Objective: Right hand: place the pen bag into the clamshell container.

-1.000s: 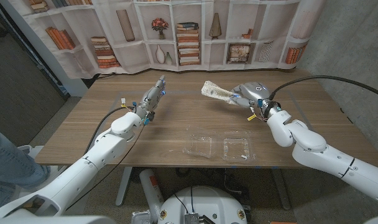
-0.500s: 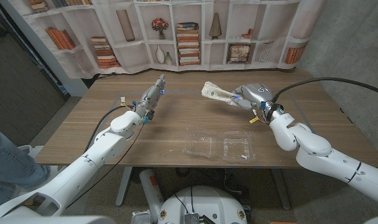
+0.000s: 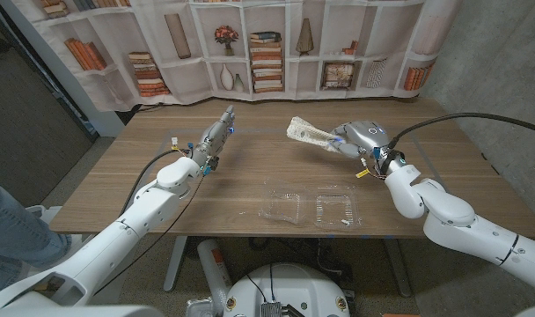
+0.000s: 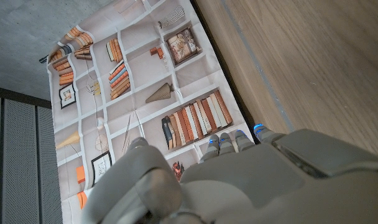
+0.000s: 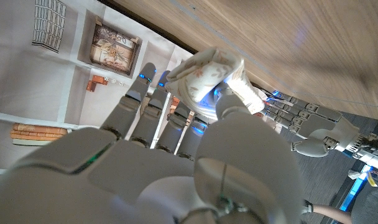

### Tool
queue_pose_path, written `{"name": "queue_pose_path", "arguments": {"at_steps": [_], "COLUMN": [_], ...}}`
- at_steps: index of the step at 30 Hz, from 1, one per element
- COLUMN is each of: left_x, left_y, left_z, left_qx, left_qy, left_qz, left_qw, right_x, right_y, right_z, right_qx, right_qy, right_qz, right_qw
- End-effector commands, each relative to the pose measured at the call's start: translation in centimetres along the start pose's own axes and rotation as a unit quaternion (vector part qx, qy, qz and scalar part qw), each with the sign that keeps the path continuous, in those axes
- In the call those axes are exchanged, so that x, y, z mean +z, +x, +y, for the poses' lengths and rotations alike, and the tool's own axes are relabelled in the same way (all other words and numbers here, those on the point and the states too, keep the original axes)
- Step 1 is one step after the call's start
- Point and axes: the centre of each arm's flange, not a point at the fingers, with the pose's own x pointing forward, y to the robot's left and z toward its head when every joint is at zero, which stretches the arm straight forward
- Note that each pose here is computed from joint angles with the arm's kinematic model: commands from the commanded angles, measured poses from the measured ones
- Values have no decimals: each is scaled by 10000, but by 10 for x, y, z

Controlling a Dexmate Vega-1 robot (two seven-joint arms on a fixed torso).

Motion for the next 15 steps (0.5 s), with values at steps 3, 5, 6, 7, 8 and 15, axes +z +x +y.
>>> {"name": "queue_pose_path", "arguments": {"at_steps": [3,5,6,7,8,15], "left_x": [4,4,4,4,4,3], "left_y": [1,1,1,1,2,3], "left_z": [0,0,-1,-1,-1,-6], "left_qx": [1,1,5,6,2,-22], "left_qy": [57,62,67,60,54,62], "left_qz": [-22,-16,-14,-13,-10,10], "left_qw": [10000,10000,10000,10000,10000,10000], "right_x": [3,3,3,3,2,3], "right_y": [-14,-16,-17,-19,-20,-29], "right_z": [-3,-3,-4,-4,-5,-7], "right_qx": [-126,-151,-165,-173,-186,-295], "right_qy": [81,94,108,114,116,179], "right_qz": [-95,-117,-123,-129,-136,-263], "right_qw": [9998,9998,9997,9997,9997,9991]}}
